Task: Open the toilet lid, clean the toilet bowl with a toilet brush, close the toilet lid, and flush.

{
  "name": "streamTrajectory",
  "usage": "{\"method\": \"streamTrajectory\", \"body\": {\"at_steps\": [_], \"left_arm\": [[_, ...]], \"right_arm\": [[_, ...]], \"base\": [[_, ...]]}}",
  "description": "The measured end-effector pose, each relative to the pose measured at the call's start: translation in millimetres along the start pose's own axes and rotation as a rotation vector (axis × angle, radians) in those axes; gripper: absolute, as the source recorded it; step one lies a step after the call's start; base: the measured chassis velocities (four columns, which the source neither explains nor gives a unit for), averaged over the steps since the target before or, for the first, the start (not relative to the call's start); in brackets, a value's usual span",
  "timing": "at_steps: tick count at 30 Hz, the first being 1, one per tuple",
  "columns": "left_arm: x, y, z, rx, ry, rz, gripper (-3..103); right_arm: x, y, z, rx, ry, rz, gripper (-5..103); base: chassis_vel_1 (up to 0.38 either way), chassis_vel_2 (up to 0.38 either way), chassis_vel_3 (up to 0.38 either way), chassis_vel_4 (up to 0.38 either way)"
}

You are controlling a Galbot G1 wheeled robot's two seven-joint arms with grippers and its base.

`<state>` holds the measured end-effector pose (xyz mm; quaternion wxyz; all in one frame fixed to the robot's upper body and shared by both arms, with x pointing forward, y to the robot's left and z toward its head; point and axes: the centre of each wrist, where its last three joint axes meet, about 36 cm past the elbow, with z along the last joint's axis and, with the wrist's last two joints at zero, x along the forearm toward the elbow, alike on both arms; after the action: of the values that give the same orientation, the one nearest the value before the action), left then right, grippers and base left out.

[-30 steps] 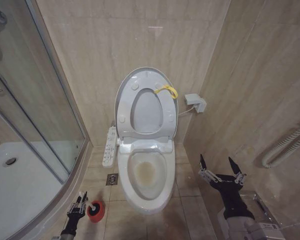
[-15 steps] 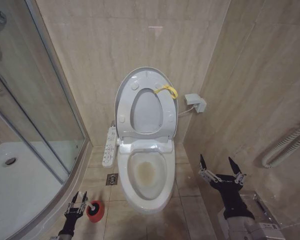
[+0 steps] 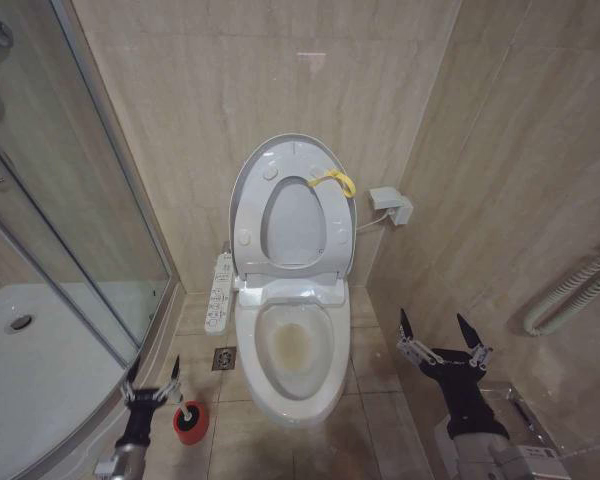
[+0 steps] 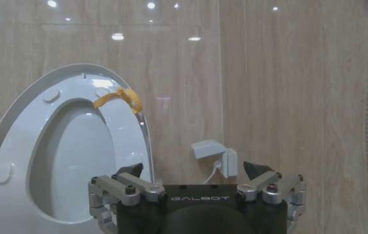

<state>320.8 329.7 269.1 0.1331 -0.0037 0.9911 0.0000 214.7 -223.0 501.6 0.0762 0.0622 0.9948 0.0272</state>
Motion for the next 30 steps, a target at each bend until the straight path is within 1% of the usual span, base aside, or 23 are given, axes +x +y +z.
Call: {"method": "streamTrajectory", "body": {"at_steps": [1,2,3,4,5,6,7,8,9,10,12,13,14,16,18,21,22,23,24,25,27,30], "left_arm": [[-4,-13.6,-19,0.028,-0.004,-0.005,96],[-6,-34.4,-49,0.072,0.003,-0.009,96],[-3,-46.0,-68,0.094,0.015,-0.01,100],[-3,-46.0,-68,0.094,0.015,-0.01,100],[2,-54.5,-82,0.106,0.039,-0.011,100],[14,-63.3,-100,0.112,0.081,-0.005,100],[23,-68.1,-112,0.111,0.114,0.003,100],[23,-68.1,-112,0.111,0.114,0.003,100],[31,-70.5,-119,0.105,0.141,0.008,100],[43,-72.9,-132,0.087,0.172,0.018,100],[54,-74.6,-151,0.06,0.185,0.023,100],[54,-74.6,-151,0.06,0.185,0.023,100],[55,-75.3,-157,0.057,0.186,0.023,100],[58,-76.1,-179,0.043,0.17,0.017,100],[58,-75.3,-185,0.032,0.158,0.015,100],[53,-70.7,-211,-0.022,0.1,0.011,100],[53,-70.7,-211,-0.022,0.1,0.011,100],[53,-68.4,-214,-0.04,0.09,0.013,100],[54,-64.2,-219,-0.07,0.079,0.021,100],[54,-62.0,-222,-0.083,0.076,0.025,100],[54,-61.4,-225,-0.087,0.071,0.025,100],[57,-63.9,-227,-0.072,0.082,0.021,100]], "right_arm": [[0,0,0,0.0,0.0,0.0,100],[0,0,0,0.0,0.0,0.0,100],[0,0,0,0.0,0.0,0.0,100],[0,0,0,0.0,0.0,0.0,100],[0,0,0,0.0,0.0,0.0,100],[0,0,0,0.0,0.0,0.0,100],[0,0,0,0.0,0.0,0.0,100],[0,0,0,0.0,0.0,0.0,100],[0,0,0,0.0,0.0,0.0,100],[0,0,0,0.0,0.0,0.0,100],[0,0,0,0.0,0.0,0.0,100],[0,0,0,0.0,0.0,0.0,100],[0,0,0,0.0,0.0,0.0,100],[0,0,0,0.0,0.0,0.0,100],[0,0,0,0.0,0.0,0.0,100],[0,0,0,0.0,0.0,0.0,100],[0,0,0,0.0,0.0,0.0,100],[0,0,0,0.0,0.0,0.0,100],[0,0,0,0.0,0.0,0.0,100],[0,0,0,0.0,0.0,0.0,100],[0,0,0,0.0,0.0,0.0,100],[0,0,0,0.0,0.0,0.0,100]], "base": [[0.0,0.0,0.0,0.0],[0.0,0.0,0.0,0.0],[0.0,0.0,0.0,0.0],[0.0,0.0,0.0,0.0],[0.0,0.0,0.0,0.0],[0.0,0.0,0.0,0.0],[0.0,0.0,0.0,0.0],[0.0,0.0,0.0,0.0],[0.0,0.0,0.0,0.0],[0.0,0.0,0.0,0.0],[0.0,0.0,0.0,0.0],[0.0,0.0,0.0,0.0],[0.0,0.0,0.0,0.0],[0.0,0.0,0.0,0.0],[0.0,0.0,0.0,0.0],[0.0,0.0,0.0,0.0],[0.0,0.0,0.0,0.0],[0.0,0.0,0.0,0.0],[0.0,0.0,0.0,0.0],[0.0,0.0,0.0,0.0],[0.0,0.0,0.0,0.0],[0.0,0.0,0.0,0.0]]}}
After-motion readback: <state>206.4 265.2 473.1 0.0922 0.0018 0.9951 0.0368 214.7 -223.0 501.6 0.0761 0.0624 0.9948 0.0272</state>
